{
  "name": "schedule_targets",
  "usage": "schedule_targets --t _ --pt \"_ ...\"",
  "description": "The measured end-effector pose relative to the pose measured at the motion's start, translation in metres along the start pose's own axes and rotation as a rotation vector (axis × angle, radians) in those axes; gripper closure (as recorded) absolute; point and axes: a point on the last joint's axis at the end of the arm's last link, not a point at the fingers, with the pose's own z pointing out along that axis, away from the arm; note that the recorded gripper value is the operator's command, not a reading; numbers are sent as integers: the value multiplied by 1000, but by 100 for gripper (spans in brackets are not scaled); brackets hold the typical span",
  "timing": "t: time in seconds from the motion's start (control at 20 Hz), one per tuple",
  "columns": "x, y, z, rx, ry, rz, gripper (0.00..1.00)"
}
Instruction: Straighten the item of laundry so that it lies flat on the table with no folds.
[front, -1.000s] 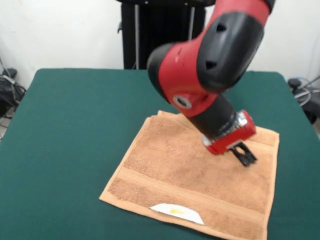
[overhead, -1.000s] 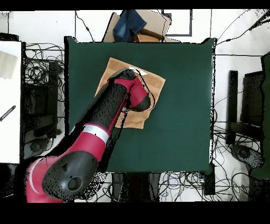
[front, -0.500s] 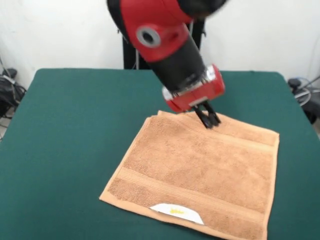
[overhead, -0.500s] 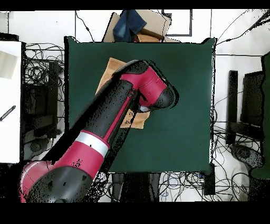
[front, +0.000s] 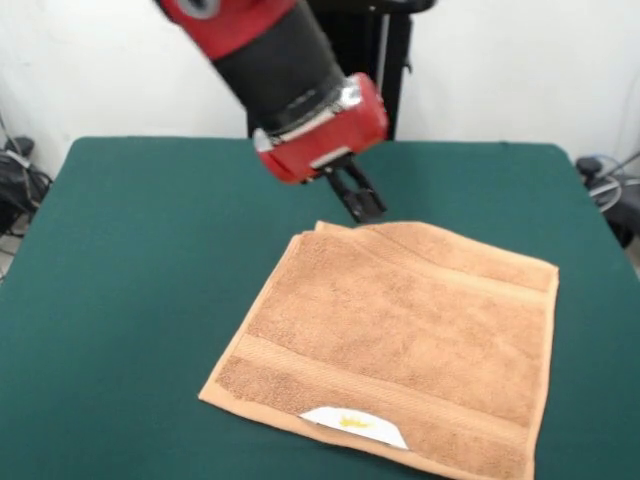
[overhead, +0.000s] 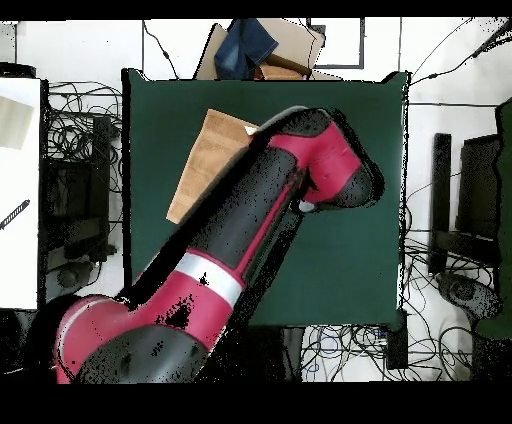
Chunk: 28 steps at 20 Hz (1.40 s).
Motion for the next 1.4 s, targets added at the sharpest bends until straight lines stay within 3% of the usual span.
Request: schedule_targets --t 0.15,0.2,0.35,0.75,1.1,1.2,1.4 --pt "1 -15 -6 -40 -14 33 100" --pt "4 -30 -8 -81 -22 64 100" --pt "9 -47 -3 -138 -30 103 100" --pt "15 -53 21 -242 -23 133 100" --pt "13 -42 21 -228 -8 110 100" --pt "13 -41 15 -202 1 101 100" --pt "14 -49 -26 -81 38 73 100"
